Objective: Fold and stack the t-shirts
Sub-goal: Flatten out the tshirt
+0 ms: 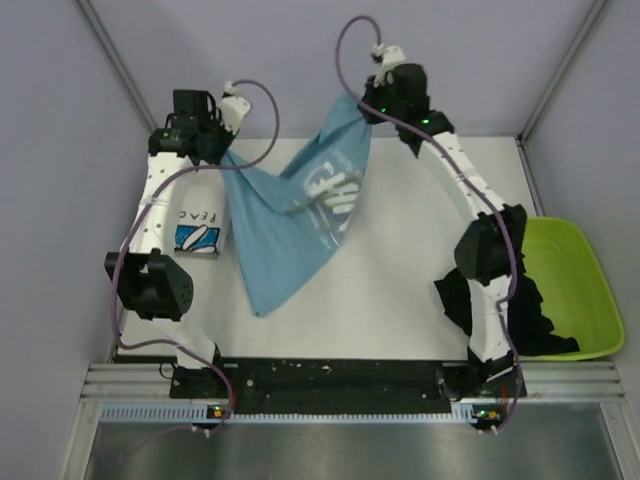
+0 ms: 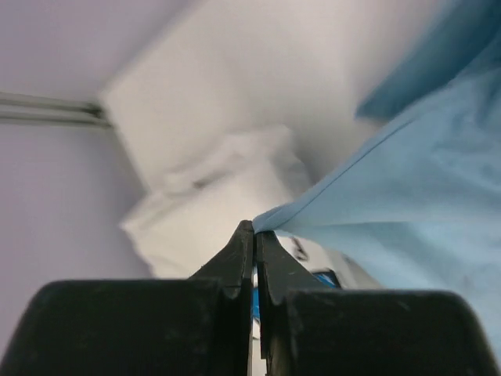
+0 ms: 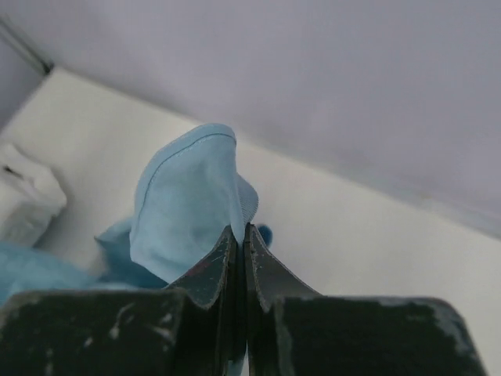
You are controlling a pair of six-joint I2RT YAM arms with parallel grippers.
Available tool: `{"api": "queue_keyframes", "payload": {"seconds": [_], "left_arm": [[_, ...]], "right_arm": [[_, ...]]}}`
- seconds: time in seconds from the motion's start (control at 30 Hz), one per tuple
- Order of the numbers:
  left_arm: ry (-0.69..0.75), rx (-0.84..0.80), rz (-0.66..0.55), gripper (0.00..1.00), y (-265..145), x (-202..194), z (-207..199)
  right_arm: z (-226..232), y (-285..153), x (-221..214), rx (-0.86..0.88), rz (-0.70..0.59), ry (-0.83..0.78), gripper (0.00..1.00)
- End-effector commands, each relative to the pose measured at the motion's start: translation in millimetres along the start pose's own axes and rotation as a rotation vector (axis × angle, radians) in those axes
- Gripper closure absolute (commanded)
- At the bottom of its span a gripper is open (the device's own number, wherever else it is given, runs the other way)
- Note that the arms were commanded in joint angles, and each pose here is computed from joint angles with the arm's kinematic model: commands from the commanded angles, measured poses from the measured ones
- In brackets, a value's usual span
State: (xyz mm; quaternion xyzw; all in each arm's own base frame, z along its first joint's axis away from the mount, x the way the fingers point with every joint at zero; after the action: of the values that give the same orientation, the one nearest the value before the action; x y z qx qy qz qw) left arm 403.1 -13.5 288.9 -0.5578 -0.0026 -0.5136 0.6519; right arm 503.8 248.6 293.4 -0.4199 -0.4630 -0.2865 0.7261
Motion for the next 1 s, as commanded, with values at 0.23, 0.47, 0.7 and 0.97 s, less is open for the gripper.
{"api": "queue_keyframes", "payload": {"seconds": [0.23, 0.47, 0.7, 0.97], "left_arm": [[0.039, 0.333, -0.172, 1.0, -90, 42, 48], [0.16, -0.148, -0.001, 1.0, -20, -57, -53], [0.205, -0.548, 0.196, 1.0, 17, -141, -146], [0.185, -0.645, 0.25, 1.0, 3, -164, -171]], "right_arm": [[-4, -172, 72, 0.171, -0.381, -0.272, 1.0], [-26, -179, -97, 0.138, -0.054, -0.089, 0.8], [-41, -212, -182, -0.139, 0.274, 0.223, 0.35], [-44, -202, -122, -0.212, 0.179, 0.159, 0.34]]}}
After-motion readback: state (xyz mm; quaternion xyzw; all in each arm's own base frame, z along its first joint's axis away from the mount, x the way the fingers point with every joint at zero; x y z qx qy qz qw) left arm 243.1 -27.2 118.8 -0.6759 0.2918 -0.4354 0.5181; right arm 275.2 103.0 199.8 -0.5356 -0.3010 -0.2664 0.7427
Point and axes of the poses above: each gripper's point midway between its finger pads, its own y axis out along the fingers, its own z axis along the line the jaws close on, x = y × z, the point moved 8 cm from there along -y, back along the fingers, and after that the axes turned 6 degrees about y, right-handed, at the moved point
